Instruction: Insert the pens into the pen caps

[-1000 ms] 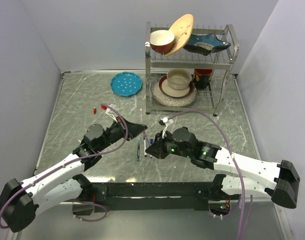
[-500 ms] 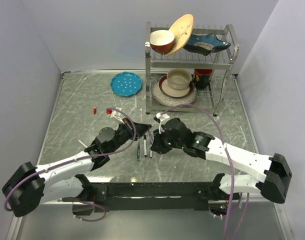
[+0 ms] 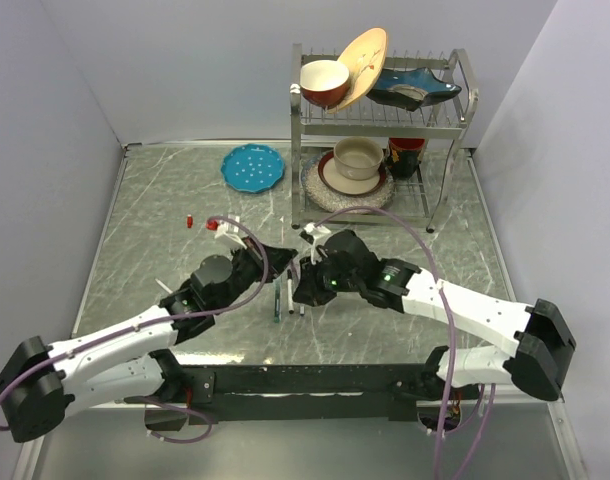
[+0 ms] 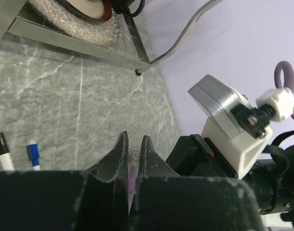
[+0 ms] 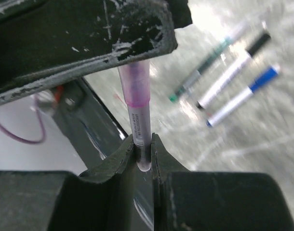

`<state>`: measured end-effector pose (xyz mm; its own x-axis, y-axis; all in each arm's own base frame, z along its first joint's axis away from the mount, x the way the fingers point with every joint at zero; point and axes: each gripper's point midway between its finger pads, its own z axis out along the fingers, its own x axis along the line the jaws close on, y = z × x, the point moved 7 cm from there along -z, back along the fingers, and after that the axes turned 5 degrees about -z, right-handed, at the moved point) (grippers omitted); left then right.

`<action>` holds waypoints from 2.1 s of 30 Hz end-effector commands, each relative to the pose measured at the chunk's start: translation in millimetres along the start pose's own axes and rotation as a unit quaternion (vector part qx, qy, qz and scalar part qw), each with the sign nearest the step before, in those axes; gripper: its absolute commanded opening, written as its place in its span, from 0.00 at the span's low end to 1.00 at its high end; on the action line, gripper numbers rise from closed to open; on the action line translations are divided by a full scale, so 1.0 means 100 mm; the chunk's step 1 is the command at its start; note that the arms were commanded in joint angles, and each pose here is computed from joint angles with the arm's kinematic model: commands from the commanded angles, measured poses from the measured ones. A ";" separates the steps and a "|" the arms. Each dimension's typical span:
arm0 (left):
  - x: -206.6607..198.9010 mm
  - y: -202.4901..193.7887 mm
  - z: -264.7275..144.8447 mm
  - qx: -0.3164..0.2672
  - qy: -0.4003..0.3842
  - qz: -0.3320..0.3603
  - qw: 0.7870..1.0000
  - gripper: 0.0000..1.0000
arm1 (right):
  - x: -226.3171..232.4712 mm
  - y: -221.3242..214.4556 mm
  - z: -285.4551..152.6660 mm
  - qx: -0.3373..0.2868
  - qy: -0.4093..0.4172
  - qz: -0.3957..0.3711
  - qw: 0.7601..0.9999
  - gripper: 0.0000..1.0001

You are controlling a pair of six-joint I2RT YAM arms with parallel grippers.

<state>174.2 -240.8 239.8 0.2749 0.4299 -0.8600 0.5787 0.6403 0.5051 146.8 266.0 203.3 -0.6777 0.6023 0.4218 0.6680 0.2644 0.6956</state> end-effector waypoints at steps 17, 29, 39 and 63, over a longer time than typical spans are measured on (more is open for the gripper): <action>0.69 0.14 0.01 0.171 0.239 0.167 0.941 0.01 | 0.05 -0.30 -0.79 -0.214 0.095 0.037 0.971 0.76; 1.27 0.04 0.45 0.207 0.345 0.165 0.901 0.01 | 0.04 -0.39 -0.85 -0.218 0.104 0.032 0.970 0.84; 1.47 0.06 0.63 0.201 0.394 0.150 0.884 0.30 | 0.04 -0.40 -0.99 -0.235 0.098 0.019 0.967 0.84; 2.05 1.43 -0.76 -0.200 0.652 -0.100 0.725 0.52 | 0.05 -0.41 -1.05 -0.245 0.103 0.011 0.964 0.84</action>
<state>273.2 -43.1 151.1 -0.8011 0.5080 -0.3164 0.2690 0.7780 0.5678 81.3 178.5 229.6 -0.7308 0.4339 0.5268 0.5228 -0.1403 0.8408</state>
